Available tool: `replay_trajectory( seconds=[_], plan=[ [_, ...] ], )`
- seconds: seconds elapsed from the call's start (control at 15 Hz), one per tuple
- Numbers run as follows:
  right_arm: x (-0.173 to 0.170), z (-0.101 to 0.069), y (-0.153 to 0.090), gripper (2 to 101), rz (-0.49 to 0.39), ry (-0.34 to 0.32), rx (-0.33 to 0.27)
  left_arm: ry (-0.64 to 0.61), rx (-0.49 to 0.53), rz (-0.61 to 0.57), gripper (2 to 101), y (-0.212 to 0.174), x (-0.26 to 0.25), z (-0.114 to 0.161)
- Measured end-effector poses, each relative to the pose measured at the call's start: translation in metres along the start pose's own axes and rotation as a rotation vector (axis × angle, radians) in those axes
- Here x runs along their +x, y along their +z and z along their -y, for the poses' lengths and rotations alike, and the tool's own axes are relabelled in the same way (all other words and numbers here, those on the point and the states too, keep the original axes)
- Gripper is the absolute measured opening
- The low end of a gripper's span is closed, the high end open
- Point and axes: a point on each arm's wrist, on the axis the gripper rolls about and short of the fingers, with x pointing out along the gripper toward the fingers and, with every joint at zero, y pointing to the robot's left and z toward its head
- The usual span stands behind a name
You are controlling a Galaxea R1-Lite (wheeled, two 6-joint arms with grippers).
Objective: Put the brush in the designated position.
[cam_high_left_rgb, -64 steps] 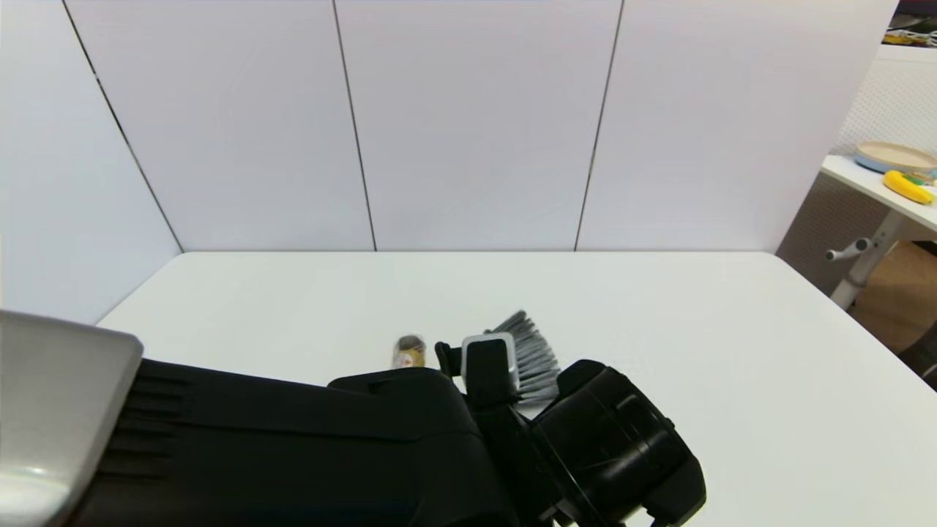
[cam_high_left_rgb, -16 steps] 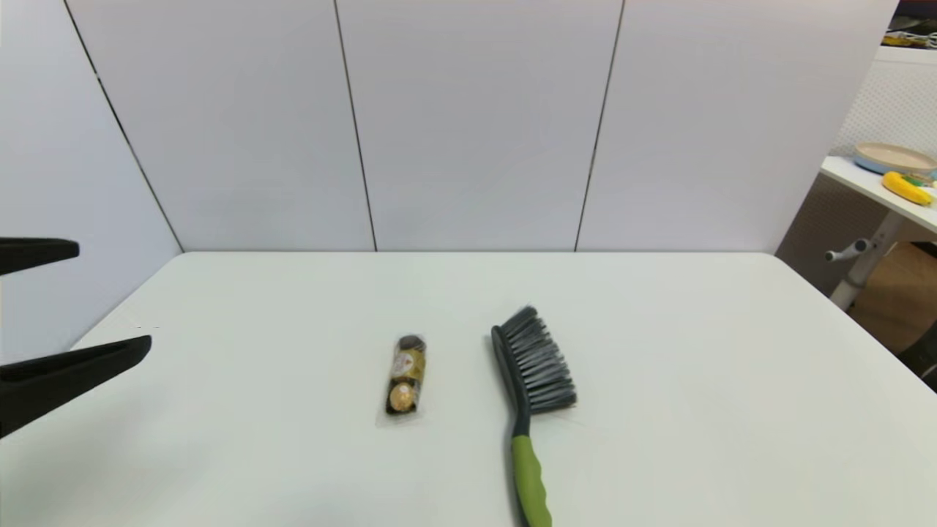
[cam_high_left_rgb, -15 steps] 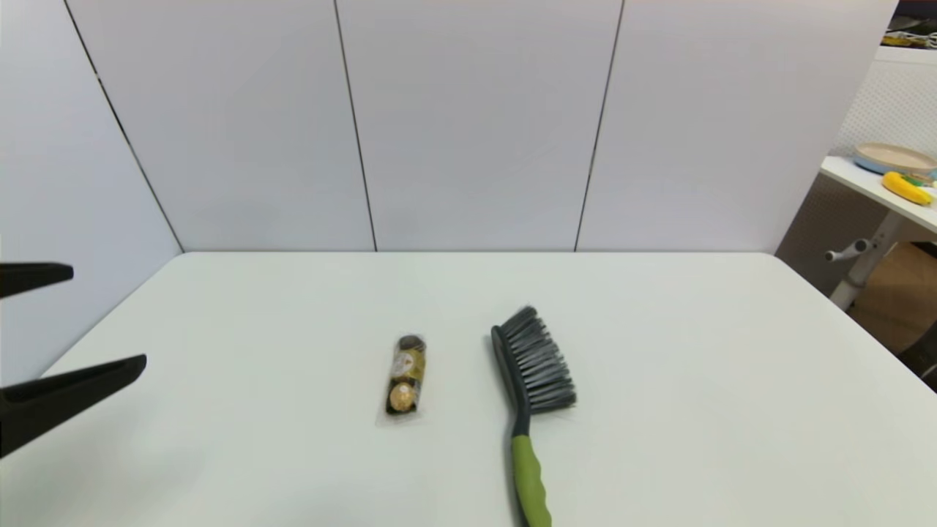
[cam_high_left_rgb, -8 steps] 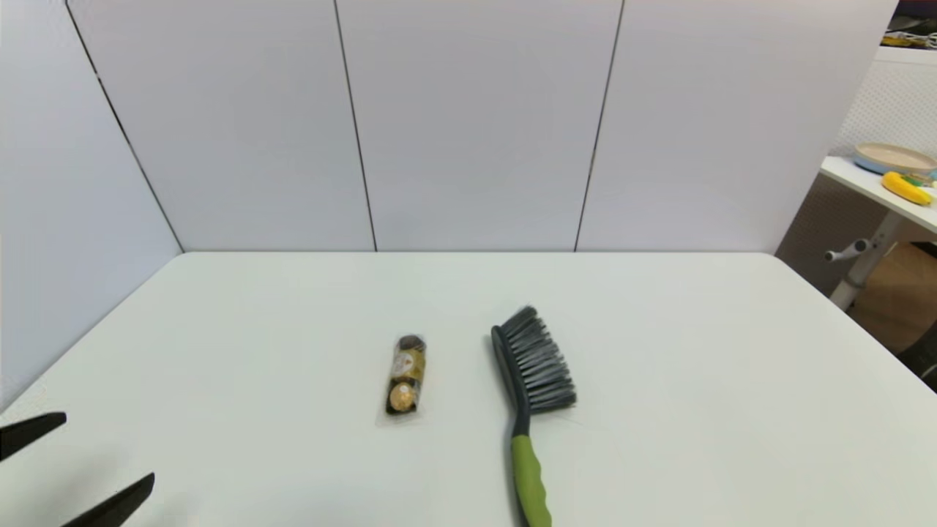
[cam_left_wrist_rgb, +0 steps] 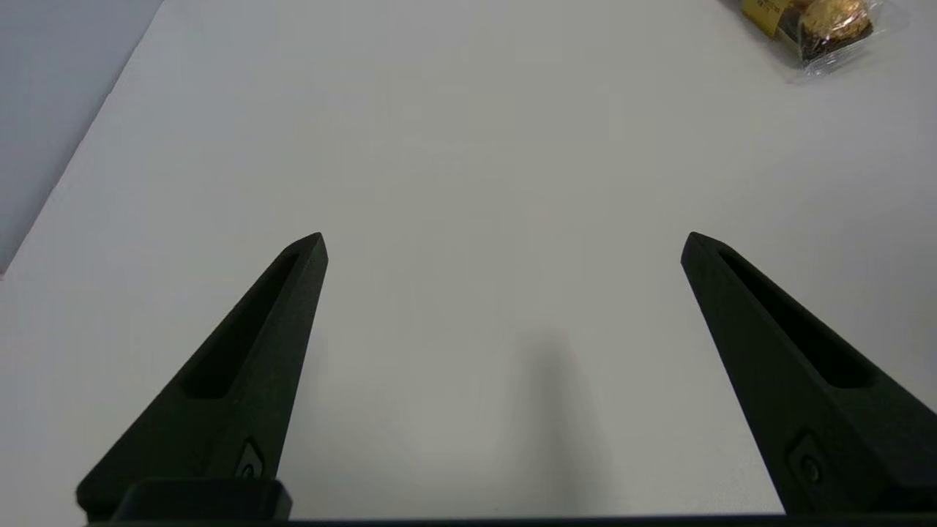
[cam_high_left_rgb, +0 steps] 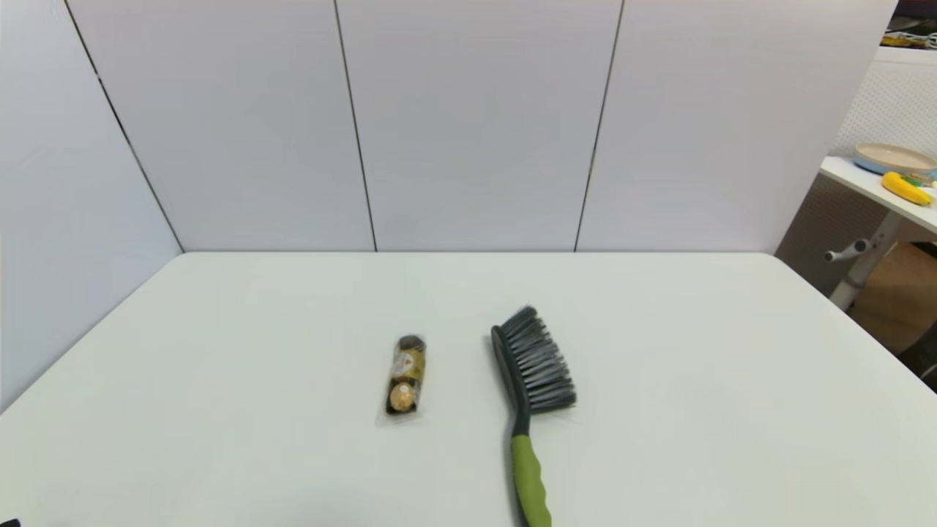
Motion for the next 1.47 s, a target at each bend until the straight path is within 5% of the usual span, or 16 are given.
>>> replay_trajectory(
  seconds=[0.47,1.47],
  plan=[
    [0.0,0.0,0.0,97.3,0.001,0.0,0.0,0.098,-0.186,0.143,97.8,-0.013,-0.016,0.002],
    [0.0,0.0,0.0,97.3,0.002,0.004,-0.01,0.102,-0.188,0.172,97.8,-0.014,-0.018,0.003]
  ],
)
